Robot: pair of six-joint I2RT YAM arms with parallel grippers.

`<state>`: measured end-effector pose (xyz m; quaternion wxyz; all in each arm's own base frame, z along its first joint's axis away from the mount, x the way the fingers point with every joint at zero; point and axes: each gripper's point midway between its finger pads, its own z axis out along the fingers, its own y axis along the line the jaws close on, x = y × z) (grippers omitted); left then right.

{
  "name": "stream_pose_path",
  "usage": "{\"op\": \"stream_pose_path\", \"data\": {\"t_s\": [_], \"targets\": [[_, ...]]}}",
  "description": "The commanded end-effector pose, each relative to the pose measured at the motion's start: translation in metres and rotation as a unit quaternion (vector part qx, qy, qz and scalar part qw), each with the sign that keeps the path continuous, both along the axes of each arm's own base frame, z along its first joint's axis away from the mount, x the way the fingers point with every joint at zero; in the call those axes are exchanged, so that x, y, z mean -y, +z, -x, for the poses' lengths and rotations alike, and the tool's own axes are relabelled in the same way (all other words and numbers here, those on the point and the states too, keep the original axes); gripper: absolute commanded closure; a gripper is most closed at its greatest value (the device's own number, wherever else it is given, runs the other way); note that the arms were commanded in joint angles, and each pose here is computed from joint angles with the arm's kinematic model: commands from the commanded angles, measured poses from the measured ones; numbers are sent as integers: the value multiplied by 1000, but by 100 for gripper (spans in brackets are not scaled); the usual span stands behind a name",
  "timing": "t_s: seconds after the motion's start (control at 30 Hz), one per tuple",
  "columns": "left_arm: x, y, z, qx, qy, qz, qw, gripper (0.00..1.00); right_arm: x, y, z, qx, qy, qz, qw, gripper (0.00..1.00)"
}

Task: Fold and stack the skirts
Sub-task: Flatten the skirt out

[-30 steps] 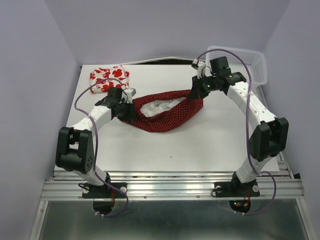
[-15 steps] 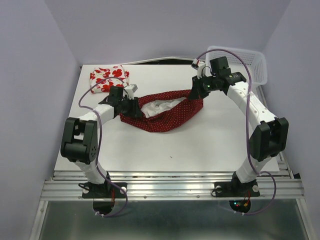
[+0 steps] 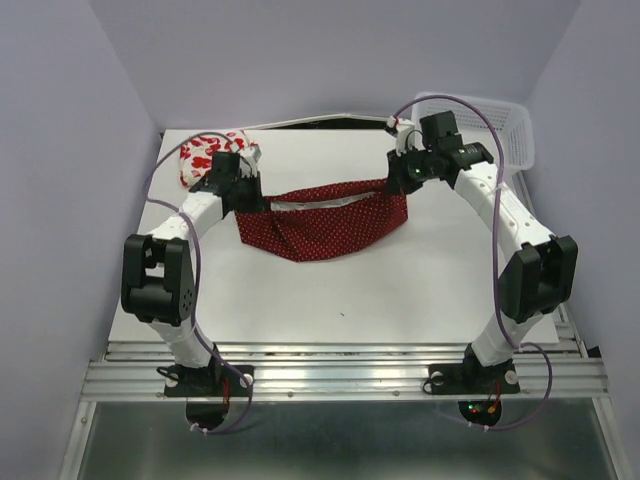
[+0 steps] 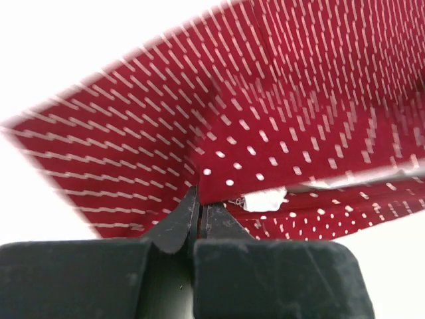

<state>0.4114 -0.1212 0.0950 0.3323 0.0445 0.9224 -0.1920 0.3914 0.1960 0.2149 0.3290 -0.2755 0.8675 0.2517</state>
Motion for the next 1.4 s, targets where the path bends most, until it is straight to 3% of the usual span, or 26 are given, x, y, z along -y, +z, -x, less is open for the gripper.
{"op": "stream_pose_path", "data": {"t_s": [0.0, 0.03, 0.13, 0.23, 0.4, 0.53, 0.57, 0.6, 0.63, 0.73, 0.77, 0.8, 0.83, 0.97, 1.1, 1.13, 1.23, 1.27, 1.3, 1.37], "targets": [[-75, 133, -36, 139, 133, -160, 968, 100, 34, 69, -35, 147, -57, 71, 985, 99], [-82, 178, -41, 187, 133, -180, 957, 100, 43, 76, -40, 157, -71, 79, 982, 99], [-92, 243, -26, 276, 138, -210, 928, 100, 57, 95, -47, 185, -104, 92, 973, 99], [-98, 266, -6, 291, 142, -232, 917, 100, 66, 111, -41, 204, -118, 90, 968, 99], [-100, 260, 10, 263, 134, -237, 926, 100, 86, 131, -47, 231, -148, 93, 957, 99], [-86, 261, -16, 256, 118, -218, 934, 100, 92, 143, -79, 253, -159, 112, 948, 99], [-83, 283, -23, 275, 124, -207, 931, 100, 91, 132, -92, 245, -158, 121, 949, 99], [-80, 283, -30, 268, 123, -200, 934, 100, 92, 152, -100, 265, -166, 120, 942, 99], [-77, 269, -48, 250, 121, -202, 939, 100, 96, 156, -108, 269, -171, 123, 940, 99], [-67, 303, -87, 287, 125, -179, 933, 100, 99, 174, -142, 296, -186, 124, 929, 99], [-66, 309, -98, 294, 129, -176, 931, 100, 97, 157, -160, 288, -186, 132, 930, 99], [-61, 290, -119, 280, 120, -177, 936, 100, 100, 183, -167, 322, -200, 127, 917, 99], [-58, 321, -127, 315, 127, -164, 926, 100, 100, 185, -176, 332, -201, 128, 913, 99], [-50, 339, -155, 354, 125, -140, 916, 100, 116, 191, -206, 369, -260, 127, 883, 99], [-52, 368, -148, 406, 126, -74, 902, 100, 117, 233, -201, 413, -287, 83, 861, 99], [-47, 402, -130, 450, 109, -51, 885, 100, 121, 251, -192, 423, -292, 68, 855, 99], [-42, 396, -111, 442, 86, -45, 892, 100, 115, 260, -170, 420, -272, 50, 864, 99], [-42, 391, -97, 431, 81, -46, 897, 100, 112, 281, -145, 431, -260, 33, 864, 99], [-41, 378, -88, 409, 71, -51, 908, 100, 106, 243, -141, 389, -238, 42, 889, 99], [-44, 333, -67, 358, 58, -66, 930, 100, 97, 235, -102, 371, -196, 33, 907, 99]]}}
